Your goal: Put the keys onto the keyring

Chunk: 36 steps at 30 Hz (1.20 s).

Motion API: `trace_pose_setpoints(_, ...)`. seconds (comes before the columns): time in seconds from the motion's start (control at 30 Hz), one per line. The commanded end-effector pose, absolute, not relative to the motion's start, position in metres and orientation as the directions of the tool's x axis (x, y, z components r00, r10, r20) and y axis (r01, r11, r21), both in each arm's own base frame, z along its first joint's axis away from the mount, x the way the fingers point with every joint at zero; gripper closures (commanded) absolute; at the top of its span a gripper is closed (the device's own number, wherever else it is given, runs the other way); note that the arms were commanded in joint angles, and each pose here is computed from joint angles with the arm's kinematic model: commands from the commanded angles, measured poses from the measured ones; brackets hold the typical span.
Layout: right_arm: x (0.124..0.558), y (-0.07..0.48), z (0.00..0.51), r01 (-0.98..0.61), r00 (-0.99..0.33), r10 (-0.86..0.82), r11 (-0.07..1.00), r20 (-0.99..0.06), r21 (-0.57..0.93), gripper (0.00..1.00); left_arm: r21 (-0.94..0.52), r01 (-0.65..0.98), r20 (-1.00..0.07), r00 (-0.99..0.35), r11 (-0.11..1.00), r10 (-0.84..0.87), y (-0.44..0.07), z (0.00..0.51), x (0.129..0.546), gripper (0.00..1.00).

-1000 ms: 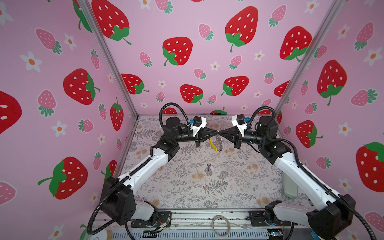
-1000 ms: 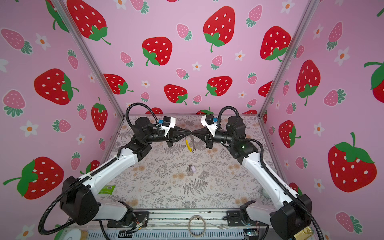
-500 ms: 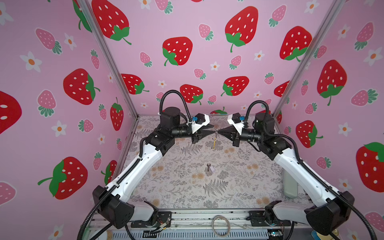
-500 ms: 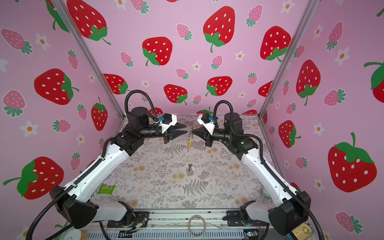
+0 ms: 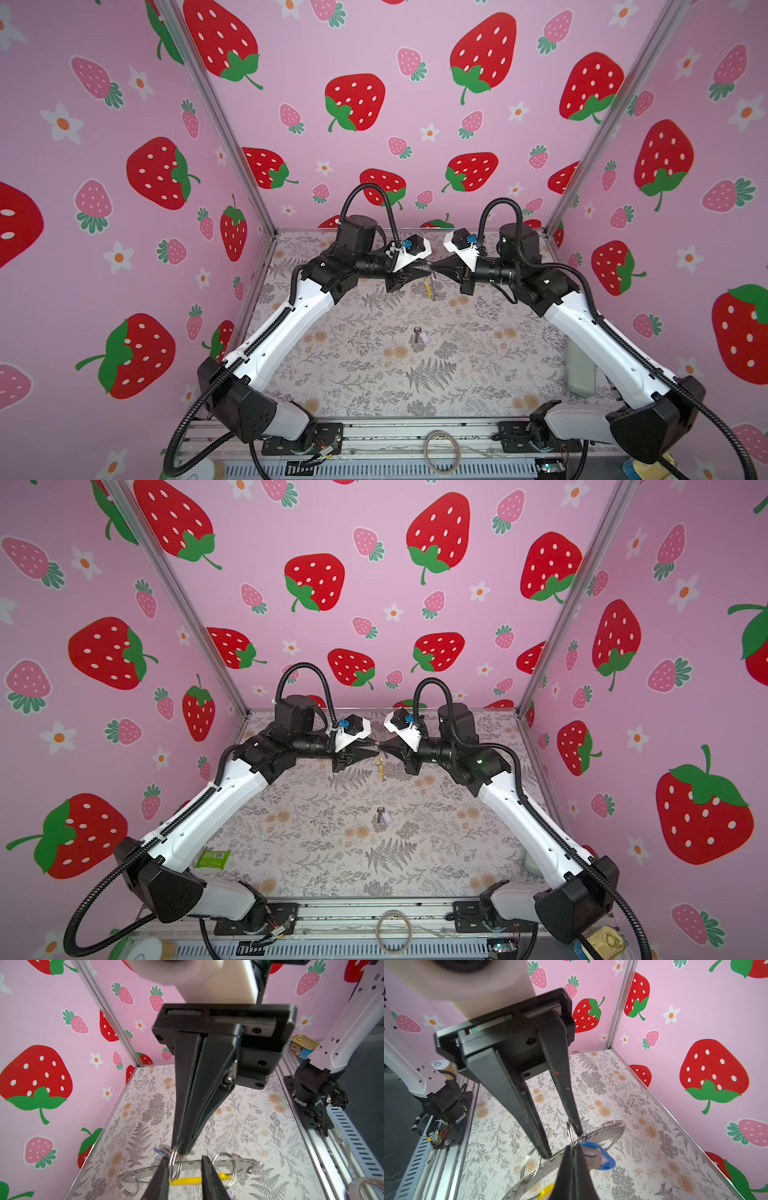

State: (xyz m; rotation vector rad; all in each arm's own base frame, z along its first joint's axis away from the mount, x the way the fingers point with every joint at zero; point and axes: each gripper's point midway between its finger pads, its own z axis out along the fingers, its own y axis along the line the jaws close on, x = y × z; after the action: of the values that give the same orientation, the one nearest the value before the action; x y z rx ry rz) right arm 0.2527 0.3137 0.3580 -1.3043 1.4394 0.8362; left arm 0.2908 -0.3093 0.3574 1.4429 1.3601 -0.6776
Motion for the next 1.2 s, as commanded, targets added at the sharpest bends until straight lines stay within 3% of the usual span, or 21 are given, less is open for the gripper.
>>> trace_pose_setpoints(0.0, 0.25, 0.316, 0.365, -0.972, 0.106, -0.311, 0.169, -0.944, -0.165, 0.99, 0.332, 0.936, -0.881, 0.263, 0.118, 0.393, -0.31, 0.372, 0.289, 0.71)
trace_pose_setpoints(1.17, 0.251, 0.321, 0.362, -0.966, 0.118, -0.374, 0.173, -0.92, -0.194, 0.99, 0.341, 0.937, -0.835, 0.264, 0.077, 0.483, -0.308, 0.358, 0.292, 0.88)
